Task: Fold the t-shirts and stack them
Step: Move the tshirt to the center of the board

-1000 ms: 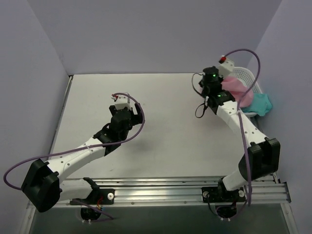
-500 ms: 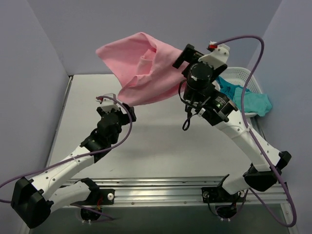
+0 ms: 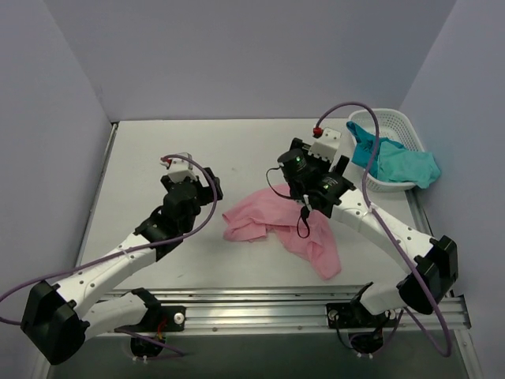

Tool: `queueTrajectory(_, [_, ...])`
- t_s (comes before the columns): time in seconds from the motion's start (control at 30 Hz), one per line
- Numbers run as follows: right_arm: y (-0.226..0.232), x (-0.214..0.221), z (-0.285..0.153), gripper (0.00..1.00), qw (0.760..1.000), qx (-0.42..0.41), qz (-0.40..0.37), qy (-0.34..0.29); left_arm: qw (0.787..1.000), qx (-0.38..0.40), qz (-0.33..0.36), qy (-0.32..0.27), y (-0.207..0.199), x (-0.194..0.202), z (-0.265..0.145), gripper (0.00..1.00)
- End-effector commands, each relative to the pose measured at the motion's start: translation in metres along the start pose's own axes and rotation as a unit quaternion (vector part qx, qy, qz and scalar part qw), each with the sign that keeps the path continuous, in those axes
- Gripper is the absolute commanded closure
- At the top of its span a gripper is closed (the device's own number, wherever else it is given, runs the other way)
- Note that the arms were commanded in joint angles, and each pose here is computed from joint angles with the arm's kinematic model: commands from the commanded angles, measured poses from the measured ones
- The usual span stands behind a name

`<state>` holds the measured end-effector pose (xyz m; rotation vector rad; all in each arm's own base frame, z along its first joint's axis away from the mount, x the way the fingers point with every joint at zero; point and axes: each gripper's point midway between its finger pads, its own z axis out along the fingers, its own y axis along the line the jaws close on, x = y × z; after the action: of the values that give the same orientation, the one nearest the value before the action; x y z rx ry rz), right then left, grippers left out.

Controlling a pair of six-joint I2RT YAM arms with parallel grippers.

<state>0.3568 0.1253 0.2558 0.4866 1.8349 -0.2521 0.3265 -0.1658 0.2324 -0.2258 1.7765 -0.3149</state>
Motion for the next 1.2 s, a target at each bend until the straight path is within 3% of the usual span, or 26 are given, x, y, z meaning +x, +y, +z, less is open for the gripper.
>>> queueTrajectory(0.0, [0.011,0.0,-0.025,0.0,0.997,-0.066,0.043,0.016,1.0,0.023,-0.017,0.003,-0.018,-0.008,0.004,0.06])
queueTrajectory(0.23, [0.017,0.061,-0.043,0.0,0.989,-0.123,0.024,0.08,0.998,0.041,-0.009,0.055,-0.041,0.038,0.02,0.06])
queueTrajectory(0.47, [0.015,0.131,-0.099,0.0,0.977,-0.173,-0.008,0.121,0.993,0.047,0.007,0.105,-0.067,0.114,-0.002,0.05])
queueTrajectory(0.53, [0.007,0.143,-0.102,0.0,0.978,-0.167,-0.01,0.126,0.994,0.02,0.023,0.107,-0.056,0.133,-0.003,0.04])
queueTrajectory(0.83, [-0.008,0.135,-0.107,0.0,0.981,-0.16,-0.015,0.109,0.99,-0.039,0.042,0.126,-0.007,0.184,-0.007,0.04])
queueTrajectory(1.17, [-0.015,0.131,-0.105,0.0,0.984,-0.146,-0.024,0.099,0.99,-0.035,0.049,0.126,-0.005,0.21,0.006,0.04])
